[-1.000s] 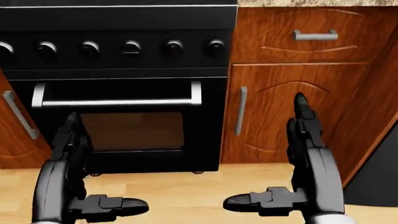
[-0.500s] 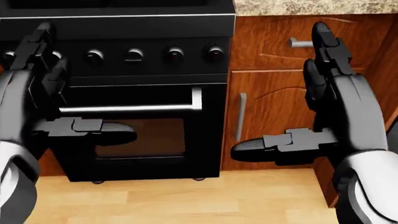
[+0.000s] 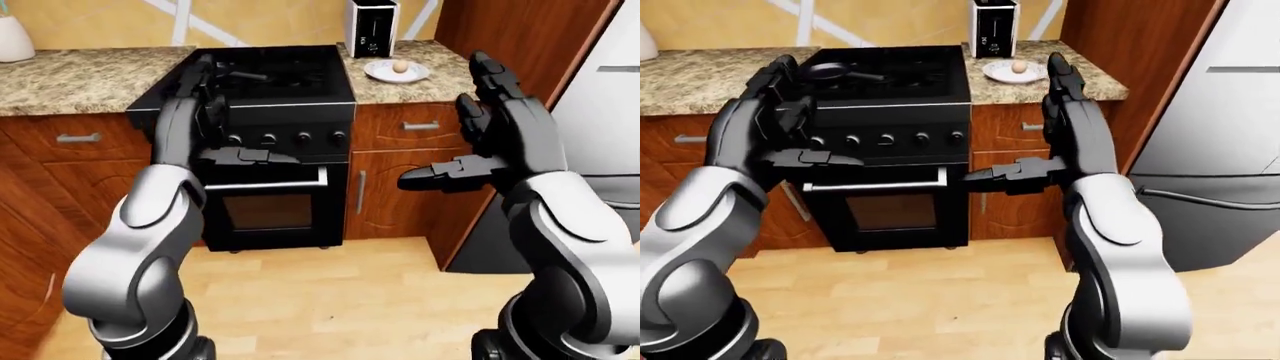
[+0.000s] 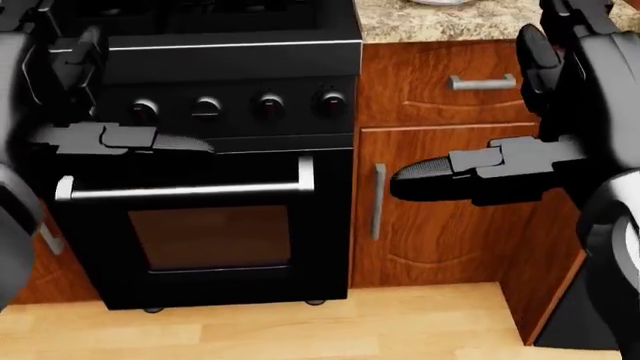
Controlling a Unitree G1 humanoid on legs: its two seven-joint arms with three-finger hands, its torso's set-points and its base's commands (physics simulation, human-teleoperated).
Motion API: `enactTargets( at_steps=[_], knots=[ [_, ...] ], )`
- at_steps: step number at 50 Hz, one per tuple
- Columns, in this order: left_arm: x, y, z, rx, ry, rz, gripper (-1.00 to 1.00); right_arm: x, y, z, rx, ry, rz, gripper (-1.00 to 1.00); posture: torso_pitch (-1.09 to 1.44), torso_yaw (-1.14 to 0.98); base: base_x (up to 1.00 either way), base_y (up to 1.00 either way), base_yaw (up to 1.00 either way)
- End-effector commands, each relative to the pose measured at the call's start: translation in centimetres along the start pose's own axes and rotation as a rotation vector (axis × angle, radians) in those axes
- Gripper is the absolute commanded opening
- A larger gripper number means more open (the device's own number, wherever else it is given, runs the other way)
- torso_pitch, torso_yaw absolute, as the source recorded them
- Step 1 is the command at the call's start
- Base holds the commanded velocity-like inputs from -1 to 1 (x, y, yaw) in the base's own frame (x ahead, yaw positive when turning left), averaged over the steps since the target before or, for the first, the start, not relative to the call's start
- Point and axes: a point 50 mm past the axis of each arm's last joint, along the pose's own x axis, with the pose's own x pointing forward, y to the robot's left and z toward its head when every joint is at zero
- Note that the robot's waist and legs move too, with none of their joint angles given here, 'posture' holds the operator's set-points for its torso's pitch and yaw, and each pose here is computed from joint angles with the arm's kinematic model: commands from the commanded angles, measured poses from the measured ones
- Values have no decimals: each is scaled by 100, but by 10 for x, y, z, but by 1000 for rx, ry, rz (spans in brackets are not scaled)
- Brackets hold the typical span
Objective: Pick the egg from the plate and place it in the pan.
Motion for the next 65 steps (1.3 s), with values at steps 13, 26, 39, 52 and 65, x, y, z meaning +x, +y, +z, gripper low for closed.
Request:
enactTargets(
  at_steps=[13, 26, 39, 52, 65],
  knots=[
    [-3, 7, 18, 0, -81, 36, 100, 0, 0, 18, -10, -82, 12, 100, 0, 0, 30, 0, 0],
    [-4, 7, 17, 6, -78, 36, 100, -2, -1, 16, -13, -72, 6, 100, 0, 0, 30, -1, 0],
    [-4, 7, 18, 4, -82, 39, 100, -2, -1, 17, -18, -66, 8, 100, 0, 0, 30, -11, 0],
    [-6, 6, 19, 6, -83, 38, 100, -4, -1, 15, -15, -65, 3, 100, 0, 0, 30, -27, 0],
    [-6, 4, 21, 7, -86, 35, 100, -2, -2, 15, -17, -63, 3, 100, 0, 0, 30, -27, 0]
  ],
)
